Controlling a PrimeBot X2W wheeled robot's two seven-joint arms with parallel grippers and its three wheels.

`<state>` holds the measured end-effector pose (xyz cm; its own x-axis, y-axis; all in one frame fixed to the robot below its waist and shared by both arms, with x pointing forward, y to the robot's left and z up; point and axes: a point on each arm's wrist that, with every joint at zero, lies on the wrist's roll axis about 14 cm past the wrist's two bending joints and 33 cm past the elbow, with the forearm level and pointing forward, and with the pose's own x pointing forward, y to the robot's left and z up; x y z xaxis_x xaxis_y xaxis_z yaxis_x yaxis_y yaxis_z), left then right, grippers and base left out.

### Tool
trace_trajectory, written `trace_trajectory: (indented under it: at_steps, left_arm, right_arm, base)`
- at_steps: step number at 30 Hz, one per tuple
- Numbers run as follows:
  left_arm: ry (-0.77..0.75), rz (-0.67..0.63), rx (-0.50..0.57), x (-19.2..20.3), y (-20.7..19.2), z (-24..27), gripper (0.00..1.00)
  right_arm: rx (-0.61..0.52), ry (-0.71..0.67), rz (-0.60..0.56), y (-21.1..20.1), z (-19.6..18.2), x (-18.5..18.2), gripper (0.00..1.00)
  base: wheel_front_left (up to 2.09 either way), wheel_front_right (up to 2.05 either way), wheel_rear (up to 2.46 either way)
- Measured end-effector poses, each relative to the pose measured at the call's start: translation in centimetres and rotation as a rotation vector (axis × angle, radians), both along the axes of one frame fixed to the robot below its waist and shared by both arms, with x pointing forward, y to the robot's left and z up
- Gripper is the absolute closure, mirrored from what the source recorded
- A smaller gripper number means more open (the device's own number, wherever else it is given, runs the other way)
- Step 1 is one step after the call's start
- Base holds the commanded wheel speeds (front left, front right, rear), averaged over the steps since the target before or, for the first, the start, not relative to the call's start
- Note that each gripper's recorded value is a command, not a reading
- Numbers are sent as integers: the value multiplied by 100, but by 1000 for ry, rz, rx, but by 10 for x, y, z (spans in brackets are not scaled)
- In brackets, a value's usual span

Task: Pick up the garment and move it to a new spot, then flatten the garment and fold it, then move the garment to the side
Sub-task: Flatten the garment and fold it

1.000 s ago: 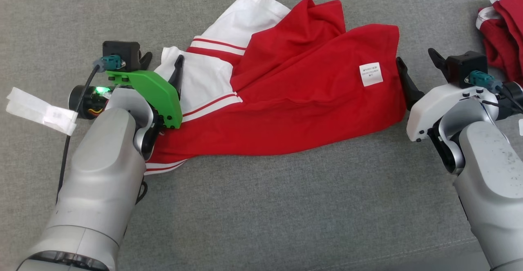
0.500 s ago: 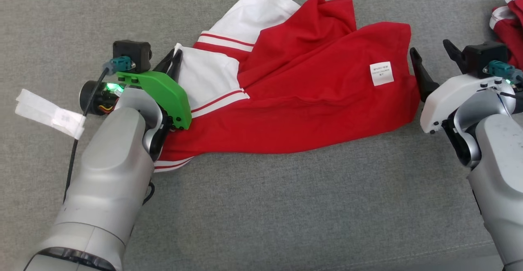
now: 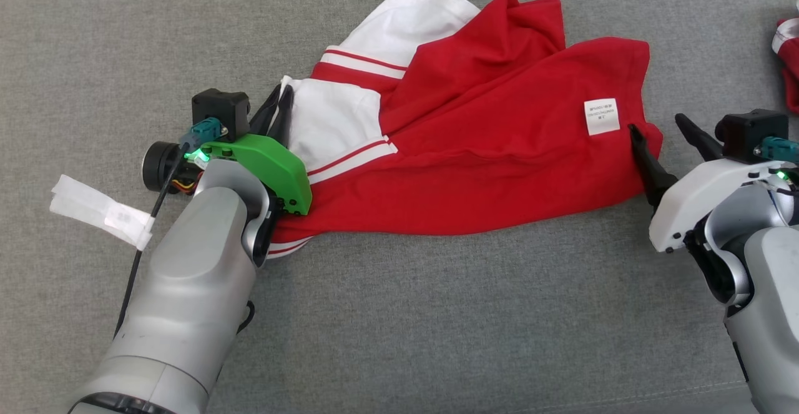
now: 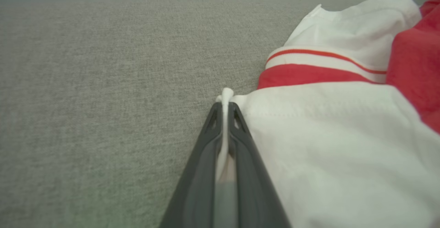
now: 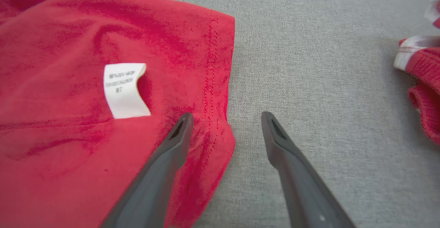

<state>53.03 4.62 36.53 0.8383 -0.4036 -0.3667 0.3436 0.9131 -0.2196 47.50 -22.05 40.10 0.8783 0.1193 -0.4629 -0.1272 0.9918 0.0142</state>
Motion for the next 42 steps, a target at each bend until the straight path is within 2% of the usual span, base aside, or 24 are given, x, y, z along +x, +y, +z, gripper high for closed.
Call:
trace_trajectory:
  at_steps: [7,11,12,13,16,20,24,29,34,37,42]
  left_arm:
    - [0,-6,2,-2,-1,-1,100]
    - [-3,-7,-1,-1,0,-1,100]
    - [-3,-9,-3,-2,-1,0,100]
    - [-3,-10,-3,-2,-1,0,100]
    - [-14,-7,-13,-1,-1,3,100]
    - [-89,15,-50,11,0,27,100]
    - [-292,58,-103,34,10,92,100]
    - [-487,92,-166,35,21,157,100]
    - [-560,59,-248,28,16,190,100]
    - [-588,29,-240,29,15,201,100]
    - [-739,-25,-267,31,18,263,100]
  right_arm:
    - [-2,107,26,13,-22,-7,0]
    - [-11,121,32,15,-26,1,0]
    - [-11,127,32,16,-28,1,65]
    - [-10,129,33,17,-29,1,100]
    - [-8,110,37,19,-26,5,100]
    - [5,-4,13,16,-5,16,100]
    - [20,-147,10,18,30,30,100]
    - [128,-334,-2,30,84,43,100]
    - [244,-424,-10,37,122,49,100]
    - [245,-480,14,38,147,53,100]
    - [280,-576,42,39,190,53,100]
  base:
    - [0,0,0]
    - [0,0,0]
    - [0,0,0]
    - [0,0,0]
    - [0,0,0]
    - [0,0,0]
    - [0,0,0]
    - [0,0,0]
    - [0,0,0]
    - [0,0,0]
    - [0,0,0]
